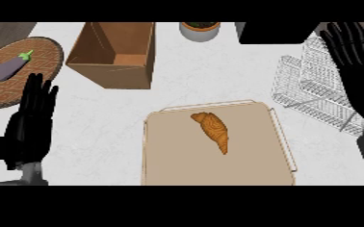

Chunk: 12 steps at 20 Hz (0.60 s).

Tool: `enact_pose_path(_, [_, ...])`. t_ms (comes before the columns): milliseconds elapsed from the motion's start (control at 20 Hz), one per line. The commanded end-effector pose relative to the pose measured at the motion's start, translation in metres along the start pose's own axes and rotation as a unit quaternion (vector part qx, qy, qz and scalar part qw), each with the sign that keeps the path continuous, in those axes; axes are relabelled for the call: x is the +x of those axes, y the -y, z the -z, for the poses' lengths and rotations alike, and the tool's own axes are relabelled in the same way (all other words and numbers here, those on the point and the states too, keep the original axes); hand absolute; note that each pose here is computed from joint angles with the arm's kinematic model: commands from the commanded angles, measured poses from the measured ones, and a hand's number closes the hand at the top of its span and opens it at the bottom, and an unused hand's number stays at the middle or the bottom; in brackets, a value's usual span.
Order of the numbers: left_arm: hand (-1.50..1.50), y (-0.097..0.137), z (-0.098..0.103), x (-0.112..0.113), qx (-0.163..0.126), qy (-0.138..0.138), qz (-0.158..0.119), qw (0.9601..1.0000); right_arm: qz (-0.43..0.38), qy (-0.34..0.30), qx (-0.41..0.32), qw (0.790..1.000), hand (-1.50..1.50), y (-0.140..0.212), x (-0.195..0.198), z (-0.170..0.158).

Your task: Pick the croissant from the tray and place it in the tiered basket

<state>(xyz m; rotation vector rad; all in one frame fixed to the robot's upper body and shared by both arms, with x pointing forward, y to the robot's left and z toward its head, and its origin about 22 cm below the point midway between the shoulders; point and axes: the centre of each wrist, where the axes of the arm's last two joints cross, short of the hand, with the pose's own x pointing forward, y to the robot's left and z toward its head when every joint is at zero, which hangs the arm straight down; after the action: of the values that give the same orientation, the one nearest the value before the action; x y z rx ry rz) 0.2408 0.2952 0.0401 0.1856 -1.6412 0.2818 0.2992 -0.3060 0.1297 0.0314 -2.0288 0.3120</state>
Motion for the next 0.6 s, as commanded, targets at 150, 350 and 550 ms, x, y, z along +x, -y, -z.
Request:
enact_pose_path(150, [0.00, 0.010, -0.027, -0.048, -0.045, -0.086, 0.098, 0.9905, -0.089, 0.060, 0.048, 0.993, 1.50, -0.049, 0.020, 0.024])
enact_pose_path(350, [0.00, 0.003, -0.042, -0.068, -0.047, -0.143, 0.125, 0.9807, -0.193, -0.057, -0.184, 0.962, -1.50, 0.000, -0.017, 0.003])
enact_pose_path(550, [0.00, 0.026, -0.044, -0.085, -0.068, -0.148, 0.135, 0.9774, -0.077, -0.032, -0.238, 0.968, -1.50, -0.076, -0.037, -0.010])
